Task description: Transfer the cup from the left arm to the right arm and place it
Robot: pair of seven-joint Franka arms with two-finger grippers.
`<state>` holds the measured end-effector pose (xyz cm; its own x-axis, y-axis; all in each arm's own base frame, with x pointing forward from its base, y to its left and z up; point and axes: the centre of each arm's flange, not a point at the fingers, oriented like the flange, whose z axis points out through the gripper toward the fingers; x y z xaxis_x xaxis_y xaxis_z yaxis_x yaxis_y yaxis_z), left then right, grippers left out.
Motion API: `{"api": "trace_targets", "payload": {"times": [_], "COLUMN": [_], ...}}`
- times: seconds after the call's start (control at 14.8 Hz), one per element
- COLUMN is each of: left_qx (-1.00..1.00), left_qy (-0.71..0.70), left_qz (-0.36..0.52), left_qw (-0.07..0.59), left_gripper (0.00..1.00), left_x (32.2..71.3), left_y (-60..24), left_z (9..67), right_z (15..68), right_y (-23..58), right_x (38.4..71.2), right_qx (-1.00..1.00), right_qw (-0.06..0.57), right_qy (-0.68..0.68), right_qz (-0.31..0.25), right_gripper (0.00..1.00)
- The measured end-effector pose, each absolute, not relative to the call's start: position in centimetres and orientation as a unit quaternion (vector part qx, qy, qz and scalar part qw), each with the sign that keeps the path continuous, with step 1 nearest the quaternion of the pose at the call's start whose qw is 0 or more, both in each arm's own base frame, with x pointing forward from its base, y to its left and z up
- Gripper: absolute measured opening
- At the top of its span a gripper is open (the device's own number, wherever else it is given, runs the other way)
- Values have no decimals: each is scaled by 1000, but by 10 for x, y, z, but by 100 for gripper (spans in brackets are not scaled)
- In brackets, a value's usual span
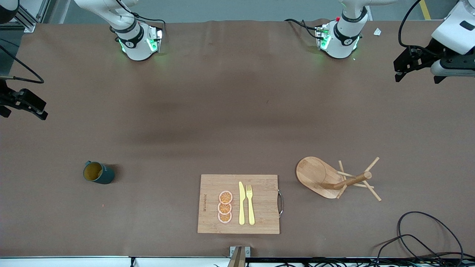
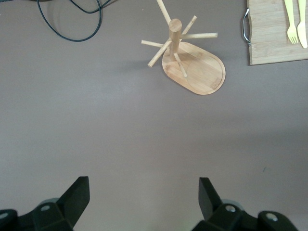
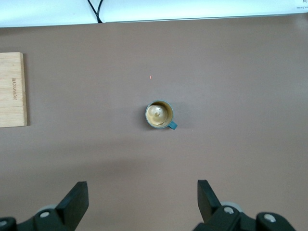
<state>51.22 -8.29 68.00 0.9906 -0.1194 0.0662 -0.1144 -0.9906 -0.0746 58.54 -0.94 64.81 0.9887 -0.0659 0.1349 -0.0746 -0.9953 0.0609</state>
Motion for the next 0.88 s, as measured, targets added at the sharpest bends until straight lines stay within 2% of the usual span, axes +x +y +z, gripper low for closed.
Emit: {"api": "trace_targets", "payload": {"times": [0.41, 0.61, 0.88], "left_qx": [-998, -998, -998], "left_qy": [60, 58, 58], "left_qz": [-21, -16, -15], "left_qw": [15, 10, 10], "left_gripper": [100, 100, 100], "left_x": [509, 508, 508], "left_y": [-86, -85, -85], "left_z": [678, 677, 677], "right_z": [642, 637, 637], "right_y": [-12, -22, -27], "right_x": [585, 579, 577], "right_qx": [997, 997, 996], "right_qw": [30, 3, -8], "right_qy": [-57, -76, -82], "right_qz": [48, 18, 17], "right_gripper": [100, 100, 100]}}
